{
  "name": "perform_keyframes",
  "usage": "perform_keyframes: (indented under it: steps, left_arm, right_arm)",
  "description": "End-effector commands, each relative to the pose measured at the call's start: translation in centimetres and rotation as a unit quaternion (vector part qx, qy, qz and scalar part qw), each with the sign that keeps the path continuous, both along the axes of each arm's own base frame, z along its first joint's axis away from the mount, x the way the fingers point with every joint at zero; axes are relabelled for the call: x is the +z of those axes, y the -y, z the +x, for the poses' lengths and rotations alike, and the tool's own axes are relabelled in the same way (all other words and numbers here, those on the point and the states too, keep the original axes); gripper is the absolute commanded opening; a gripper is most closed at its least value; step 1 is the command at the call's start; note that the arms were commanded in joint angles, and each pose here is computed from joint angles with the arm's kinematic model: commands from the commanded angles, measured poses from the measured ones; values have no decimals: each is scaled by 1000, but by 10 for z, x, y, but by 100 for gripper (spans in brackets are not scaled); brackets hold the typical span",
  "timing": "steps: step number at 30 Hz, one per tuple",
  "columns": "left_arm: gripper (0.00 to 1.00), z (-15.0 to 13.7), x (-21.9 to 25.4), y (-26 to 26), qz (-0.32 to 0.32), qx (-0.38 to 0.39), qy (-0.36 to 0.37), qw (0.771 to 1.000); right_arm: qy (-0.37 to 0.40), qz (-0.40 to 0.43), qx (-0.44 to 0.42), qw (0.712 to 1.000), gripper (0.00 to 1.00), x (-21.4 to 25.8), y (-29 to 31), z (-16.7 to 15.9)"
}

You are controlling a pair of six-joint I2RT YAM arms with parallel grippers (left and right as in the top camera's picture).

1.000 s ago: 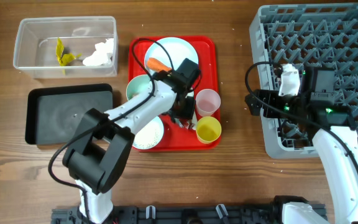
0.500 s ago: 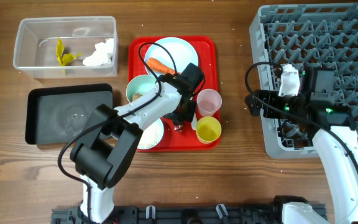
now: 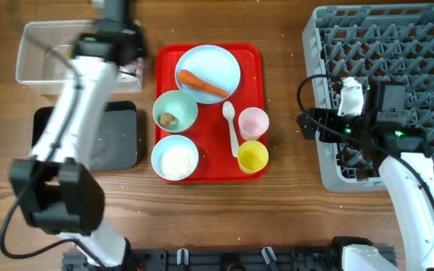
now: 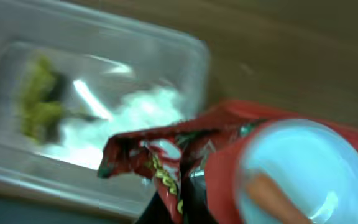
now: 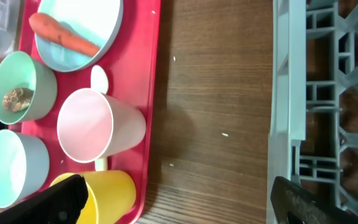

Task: Sort waste into correct bins and load items into the dishwasher rack
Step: 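Drop the red snack wrapper into the clear bin, then grasp the green bowl with the mushroom using the left gripper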

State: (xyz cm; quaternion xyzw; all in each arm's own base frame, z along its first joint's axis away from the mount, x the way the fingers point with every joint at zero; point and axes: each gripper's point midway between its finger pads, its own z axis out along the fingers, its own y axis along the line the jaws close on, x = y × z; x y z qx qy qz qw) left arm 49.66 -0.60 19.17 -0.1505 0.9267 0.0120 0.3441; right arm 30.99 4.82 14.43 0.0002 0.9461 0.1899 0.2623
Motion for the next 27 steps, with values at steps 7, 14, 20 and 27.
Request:
perform_keyframes:
  steps: [7, 14, 20, 27]
  left_arm:
    - [100, 43, -45, -96, -44, 44, 30, 998]
    - [97, 22, 2, -10, -143, -80, 37, 986]
    - [94, -77, -59, 125, -93, -220, -183, 954]
    - [66, -120, -143, 167, -10, -257, -298, 919]
  right_arm:
    - [3, 0, -4, 1000, 97, 3, 0, 4]
    - [3, 0, -4, 1000, 97, 3, 0, 4]
    - [3, 0, -4, 1000, 97, 3, 0, 4]
    - [-4, 0, -4, 1000, 97, 2, 0, 1]
